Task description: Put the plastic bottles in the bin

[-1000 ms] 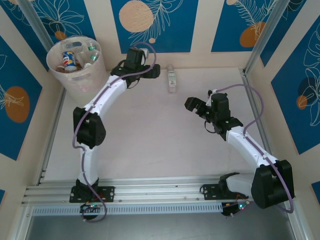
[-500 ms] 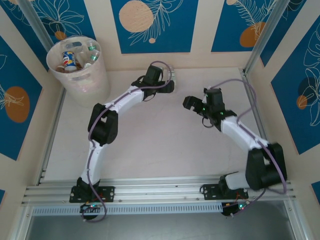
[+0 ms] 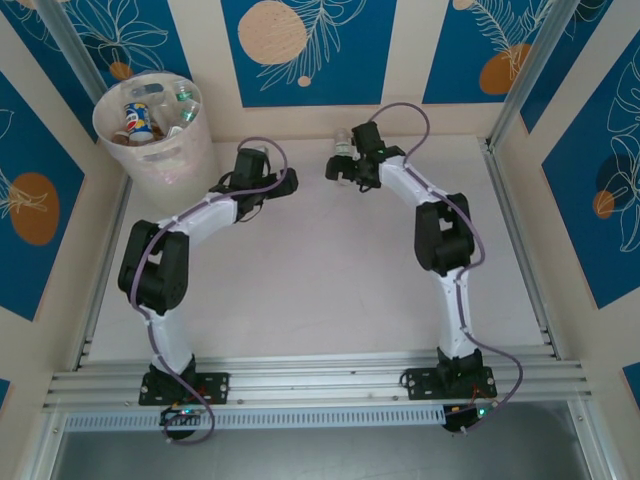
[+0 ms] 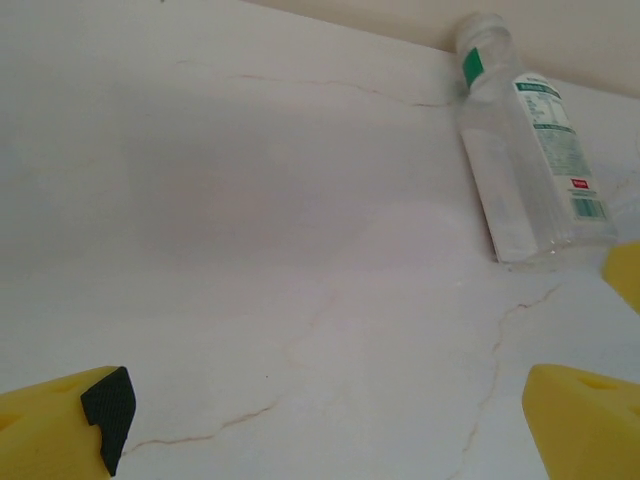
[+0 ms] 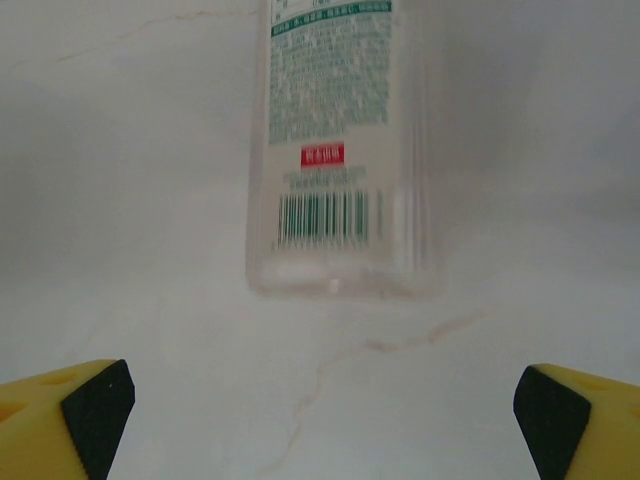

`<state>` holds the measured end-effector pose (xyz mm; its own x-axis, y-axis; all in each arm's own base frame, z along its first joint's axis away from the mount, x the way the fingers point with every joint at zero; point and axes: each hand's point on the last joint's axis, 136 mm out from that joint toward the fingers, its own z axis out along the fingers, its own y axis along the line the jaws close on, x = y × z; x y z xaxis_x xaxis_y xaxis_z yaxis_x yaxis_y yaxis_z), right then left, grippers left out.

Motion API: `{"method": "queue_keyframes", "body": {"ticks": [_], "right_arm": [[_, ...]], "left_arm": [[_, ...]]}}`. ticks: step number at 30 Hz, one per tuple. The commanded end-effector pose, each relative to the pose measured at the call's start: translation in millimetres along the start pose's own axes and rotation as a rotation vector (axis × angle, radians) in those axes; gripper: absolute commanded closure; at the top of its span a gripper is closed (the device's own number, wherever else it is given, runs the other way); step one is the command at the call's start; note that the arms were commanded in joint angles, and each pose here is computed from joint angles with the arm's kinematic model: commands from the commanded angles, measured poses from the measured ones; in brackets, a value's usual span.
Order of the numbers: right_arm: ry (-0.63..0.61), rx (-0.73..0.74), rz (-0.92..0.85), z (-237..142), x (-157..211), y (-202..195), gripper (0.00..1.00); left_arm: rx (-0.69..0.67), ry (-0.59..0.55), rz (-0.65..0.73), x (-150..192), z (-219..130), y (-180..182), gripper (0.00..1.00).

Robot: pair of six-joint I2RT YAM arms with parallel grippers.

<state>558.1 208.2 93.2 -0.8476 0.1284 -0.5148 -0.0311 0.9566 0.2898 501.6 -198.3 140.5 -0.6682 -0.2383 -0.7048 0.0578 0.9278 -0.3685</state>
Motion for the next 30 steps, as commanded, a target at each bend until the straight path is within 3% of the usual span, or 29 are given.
{"method": "queue_keyframes", "body": {"ticks": [1,5,12,16,20,27,30], "right_arm": [[0.130,0.130,-0.017,17,19,-22,0.00],[0.141,0.156,-0.018,41,14,-22,0.05],[0.097,0.095,-0.019,51,5,-12,0.32],[0.043,0.039,-0.063,32,2,0,0.44],[-0.027,-0.021,-0.119,2,12,9,0.51],[-0.131,-0.235,-0.157,-72,61,32,0.53],[-0.096,-0.308,-0.142,-93,95,34,0.52]], "left_arm": [[0.053,-0.017,-0.048,-3,-2,1,0.00],[0.072,-0.003,-0.057,0,5,2,0.00],[0.179,0.102,-0.066,1,43,-26,0.00],[0.228,0.105,-0.088,-7,58,-41,0.00],[0.331,0.132,-0.094,-6,53,-60,0.00],[0.585,0.141,-0.198,-6,5,-95,0.00],[0.714,0.136,-0.266,-10,-17,-111,0.00]]}}
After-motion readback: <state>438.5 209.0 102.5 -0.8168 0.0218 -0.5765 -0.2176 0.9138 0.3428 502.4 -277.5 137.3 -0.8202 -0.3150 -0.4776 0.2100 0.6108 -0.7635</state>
